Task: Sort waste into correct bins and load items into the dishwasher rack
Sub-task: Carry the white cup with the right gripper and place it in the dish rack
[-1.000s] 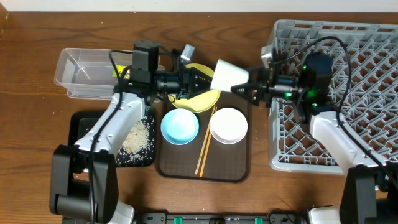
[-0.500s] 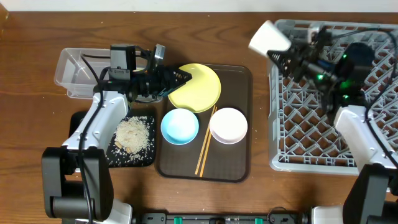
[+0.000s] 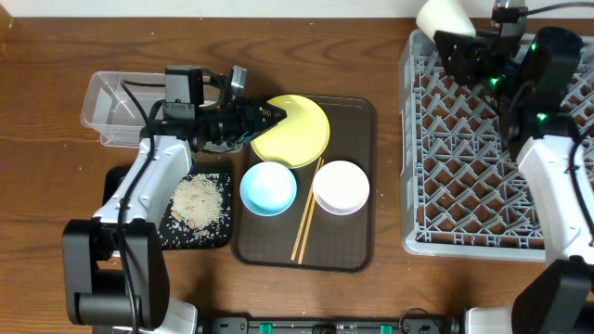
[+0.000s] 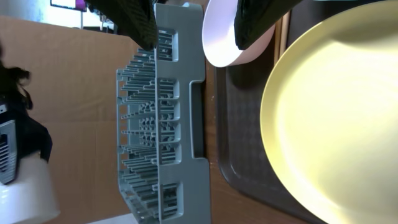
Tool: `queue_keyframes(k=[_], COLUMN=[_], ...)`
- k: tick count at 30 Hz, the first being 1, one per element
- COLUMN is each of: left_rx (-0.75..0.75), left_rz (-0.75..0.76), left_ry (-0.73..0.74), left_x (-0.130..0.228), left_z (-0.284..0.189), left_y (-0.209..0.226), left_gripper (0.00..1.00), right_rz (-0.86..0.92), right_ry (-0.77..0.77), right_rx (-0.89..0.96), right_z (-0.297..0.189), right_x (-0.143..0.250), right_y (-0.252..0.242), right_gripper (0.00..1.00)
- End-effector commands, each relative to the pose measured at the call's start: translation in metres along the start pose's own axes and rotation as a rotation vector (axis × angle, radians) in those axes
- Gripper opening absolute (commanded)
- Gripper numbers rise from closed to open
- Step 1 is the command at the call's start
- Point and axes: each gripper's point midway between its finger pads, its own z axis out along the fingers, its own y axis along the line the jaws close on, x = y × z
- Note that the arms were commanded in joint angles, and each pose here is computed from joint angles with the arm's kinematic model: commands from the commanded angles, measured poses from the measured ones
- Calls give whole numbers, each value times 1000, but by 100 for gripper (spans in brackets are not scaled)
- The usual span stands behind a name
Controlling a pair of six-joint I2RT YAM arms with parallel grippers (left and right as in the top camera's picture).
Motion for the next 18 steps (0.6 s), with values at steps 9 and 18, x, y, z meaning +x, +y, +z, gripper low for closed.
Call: queue_keyframes(k=[9,18], left_rx=[-92,-319], left_rz=[60,159], left_ry=[-78,-184], left_x=[-14,-22], left_z=[-6,-33], left_y=[7,21], left_gripper=[43,44], right_rz=[-76,14], right_ry=[284,632], right_rx=[391,533], right_z=[-58,-110], right_x=[10,80], right_y=[-43,-52], right_gripper=[37,38])
